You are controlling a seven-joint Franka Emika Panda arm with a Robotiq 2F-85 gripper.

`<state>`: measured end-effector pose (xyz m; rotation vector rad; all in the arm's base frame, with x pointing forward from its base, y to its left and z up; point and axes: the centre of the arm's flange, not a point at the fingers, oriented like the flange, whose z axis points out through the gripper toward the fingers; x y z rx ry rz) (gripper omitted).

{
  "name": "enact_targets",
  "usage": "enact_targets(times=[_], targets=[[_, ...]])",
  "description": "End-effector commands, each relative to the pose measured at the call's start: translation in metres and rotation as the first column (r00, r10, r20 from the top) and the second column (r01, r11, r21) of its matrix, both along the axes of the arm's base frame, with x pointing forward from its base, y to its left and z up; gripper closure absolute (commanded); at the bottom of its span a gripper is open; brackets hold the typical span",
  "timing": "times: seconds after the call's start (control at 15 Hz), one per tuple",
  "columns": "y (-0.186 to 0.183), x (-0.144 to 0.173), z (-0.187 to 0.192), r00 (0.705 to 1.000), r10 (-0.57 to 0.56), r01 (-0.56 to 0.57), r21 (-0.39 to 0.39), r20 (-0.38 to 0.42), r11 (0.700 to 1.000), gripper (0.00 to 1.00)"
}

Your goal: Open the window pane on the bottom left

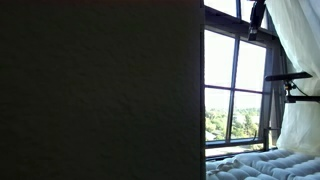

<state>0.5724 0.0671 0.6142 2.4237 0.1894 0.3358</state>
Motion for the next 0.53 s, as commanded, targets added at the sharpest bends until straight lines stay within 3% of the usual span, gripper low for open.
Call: enact_targets(times=[0.0,0.47], targets=[[-0.0013,-0.0006,0.0016,1.0,-0.001,0.001,0.001,0.004,1.0,0.0],[0.0007,0.0015,-0.0034,1.0,-0.004,0.004,0.013,0.003,1.0,0.0]])
